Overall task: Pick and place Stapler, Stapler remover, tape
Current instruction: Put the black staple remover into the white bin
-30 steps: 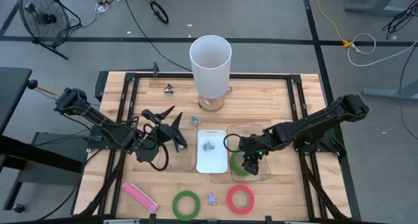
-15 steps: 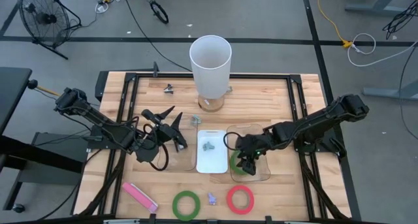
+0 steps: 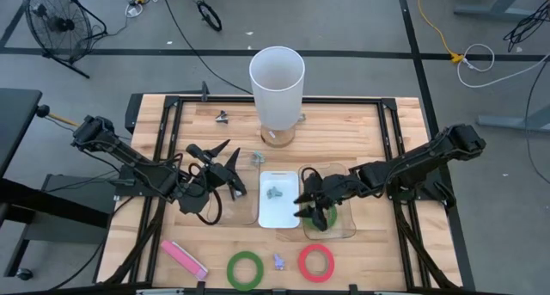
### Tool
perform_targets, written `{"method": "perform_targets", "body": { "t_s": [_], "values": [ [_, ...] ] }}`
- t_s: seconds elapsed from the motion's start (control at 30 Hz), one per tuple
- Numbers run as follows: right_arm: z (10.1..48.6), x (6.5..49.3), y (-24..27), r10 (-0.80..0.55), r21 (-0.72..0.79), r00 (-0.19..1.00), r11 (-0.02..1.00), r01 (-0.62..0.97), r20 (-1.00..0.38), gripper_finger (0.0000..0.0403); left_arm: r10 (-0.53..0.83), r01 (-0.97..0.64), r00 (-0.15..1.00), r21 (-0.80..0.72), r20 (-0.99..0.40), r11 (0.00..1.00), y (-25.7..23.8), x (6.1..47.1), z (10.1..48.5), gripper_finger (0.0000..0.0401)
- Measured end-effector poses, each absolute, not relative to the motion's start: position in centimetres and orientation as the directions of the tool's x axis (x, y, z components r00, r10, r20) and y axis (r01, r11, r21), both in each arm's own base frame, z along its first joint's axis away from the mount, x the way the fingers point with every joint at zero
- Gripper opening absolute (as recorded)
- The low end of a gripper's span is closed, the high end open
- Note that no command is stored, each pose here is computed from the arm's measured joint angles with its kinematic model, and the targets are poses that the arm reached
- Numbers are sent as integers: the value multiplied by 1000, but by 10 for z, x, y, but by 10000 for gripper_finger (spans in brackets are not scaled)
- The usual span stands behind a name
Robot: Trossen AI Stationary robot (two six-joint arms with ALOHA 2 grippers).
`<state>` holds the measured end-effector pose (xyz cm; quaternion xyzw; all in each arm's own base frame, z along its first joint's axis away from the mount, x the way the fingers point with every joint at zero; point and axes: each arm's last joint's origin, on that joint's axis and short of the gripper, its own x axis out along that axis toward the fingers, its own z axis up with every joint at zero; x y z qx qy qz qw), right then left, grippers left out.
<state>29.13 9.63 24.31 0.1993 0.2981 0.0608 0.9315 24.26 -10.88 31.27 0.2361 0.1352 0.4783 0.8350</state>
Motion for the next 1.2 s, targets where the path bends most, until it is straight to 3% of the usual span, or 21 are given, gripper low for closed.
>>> {"method": "perform_targets", "body": {
  "t_s": [0.27, 0.4, 0.57, 0.7, 0.97, 1.2],
  "values": [
    [254, 300, 86, 180, 301, 889, 952, -51, -420, 212, 898, -724, 441, 586, -15, 365, -78, 242, 304, 177],
    [254, 301, 85, 175, 271, 892, 961, -62, -417, 212, 897, -725, 420, 544, -138, 423, -31, 237, 300, 177],
    [254, 301, 85, 172, 231, 892, 970, -79, -417, 212, 903, -757, 252, 511, -347, 407, 42, 223, 289, 177],
    [254, 301, 84, 149, 183, 897, 980, -77, -417, 212, 815, -787, 208, 402, -541, 468, 95, 210, 281, 177],
    [254, 301, 82, 84, 93, 907, 994, -49, -413, 212, 590, -831, 291, 106, -753, 546, 171, 183, 261, 177],
    [254, 301, 82, 88, 82, 906, 995, -59, -414, 212, 475, -865, 216, 59, -853, 499, 207, 178, 223, 177]
  ]
}}
